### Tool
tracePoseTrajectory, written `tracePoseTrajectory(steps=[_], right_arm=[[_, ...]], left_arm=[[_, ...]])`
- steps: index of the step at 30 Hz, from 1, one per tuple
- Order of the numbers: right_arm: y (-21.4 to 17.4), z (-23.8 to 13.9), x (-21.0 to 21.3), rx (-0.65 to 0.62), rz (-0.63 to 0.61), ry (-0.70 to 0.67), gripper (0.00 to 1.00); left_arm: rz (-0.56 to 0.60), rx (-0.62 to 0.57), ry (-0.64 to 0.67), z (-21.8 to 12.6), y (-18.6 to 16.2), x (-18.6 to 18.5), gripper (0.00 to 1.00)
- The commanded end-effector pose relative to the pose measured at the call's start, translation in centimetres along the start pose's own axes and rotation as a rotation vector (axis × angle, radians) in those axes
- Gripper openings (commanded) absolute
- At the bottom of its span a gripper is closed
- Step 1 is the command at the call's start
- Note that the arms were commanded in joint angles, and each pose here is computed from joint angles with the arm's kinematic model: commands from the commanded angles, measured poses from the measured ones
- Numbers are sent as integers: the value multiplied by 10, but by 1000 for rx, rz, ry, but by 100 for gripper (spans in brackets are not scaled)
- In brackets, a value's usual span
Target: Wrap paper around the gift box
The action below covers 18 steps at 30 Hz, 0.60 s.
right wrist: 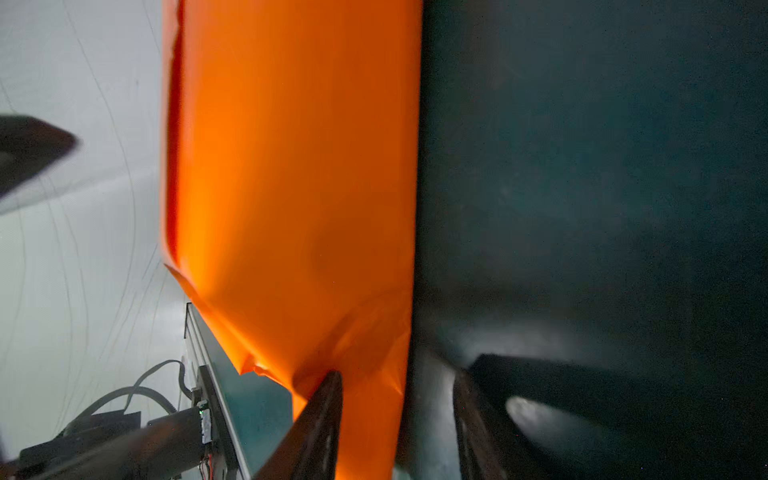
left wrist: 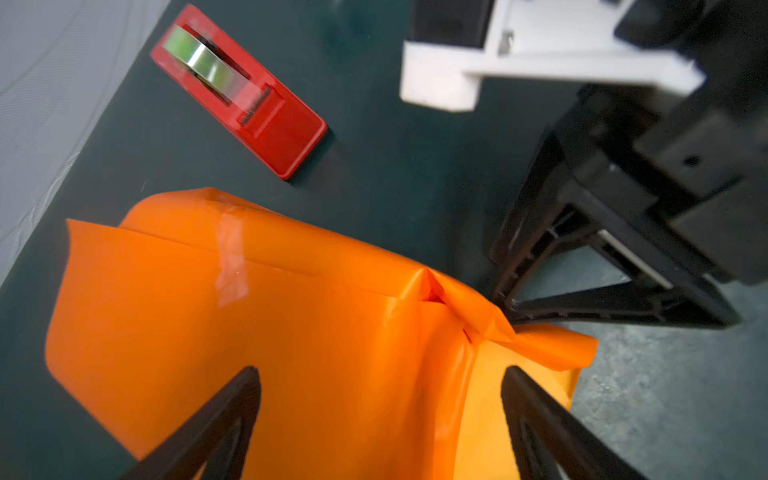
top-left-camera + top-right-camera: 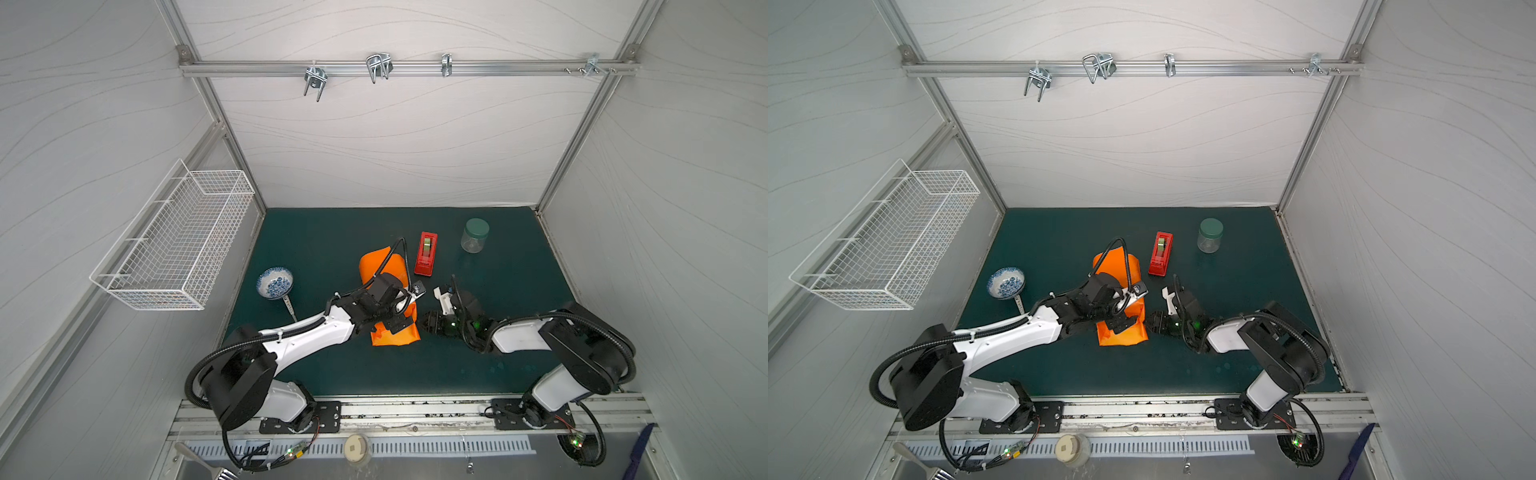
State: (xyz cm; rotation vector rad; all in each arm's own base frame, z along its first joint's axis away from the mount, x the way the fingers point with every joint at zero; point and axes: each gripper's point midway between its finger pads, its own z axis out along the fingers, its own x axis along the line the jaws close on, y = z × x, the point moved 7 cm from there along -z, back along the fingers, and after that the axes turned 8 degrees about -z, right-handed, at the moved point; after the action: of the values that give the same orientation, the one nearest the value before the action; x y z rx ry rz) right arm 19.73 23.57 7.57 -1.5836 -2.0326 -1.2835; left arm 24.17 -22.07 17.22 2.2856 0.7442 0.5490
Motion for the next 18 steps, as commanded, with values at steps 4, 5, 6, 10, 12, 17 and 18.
tracePoseTrajectory(steps=[4, 5, 6, 10, 12, 17, 18], right_arm=[[-7, -6, 2, 15, -49, -28, 43], [-6, -5, 4, 15, -51, -25, 42], [-6, -4, 5, 16, -55, -22, 41], [-8, 0, 11, 25, -62, -14, 36], [-9, 1, 12, 24, -62, -13, 35], [-5, 7, 20, 19, -69, 8, 34], [-3, 8, 23, 18, -70, 14, 34]], left_arm=[[-182, -30, 131, -12, 8, 39, 68], [-169, -2, 172, -10, 5, 43, 65], [-160, 24, 198, -8, 3, 46, 63], [-129, 136, 207, 2, -7, 51, 53], [-125, 159, 186, 7, -10, 48, 52], [-126, 221, 179, 16, -25, 45, 52], [-126, 229, 171, 17, -28, 43, 52]])
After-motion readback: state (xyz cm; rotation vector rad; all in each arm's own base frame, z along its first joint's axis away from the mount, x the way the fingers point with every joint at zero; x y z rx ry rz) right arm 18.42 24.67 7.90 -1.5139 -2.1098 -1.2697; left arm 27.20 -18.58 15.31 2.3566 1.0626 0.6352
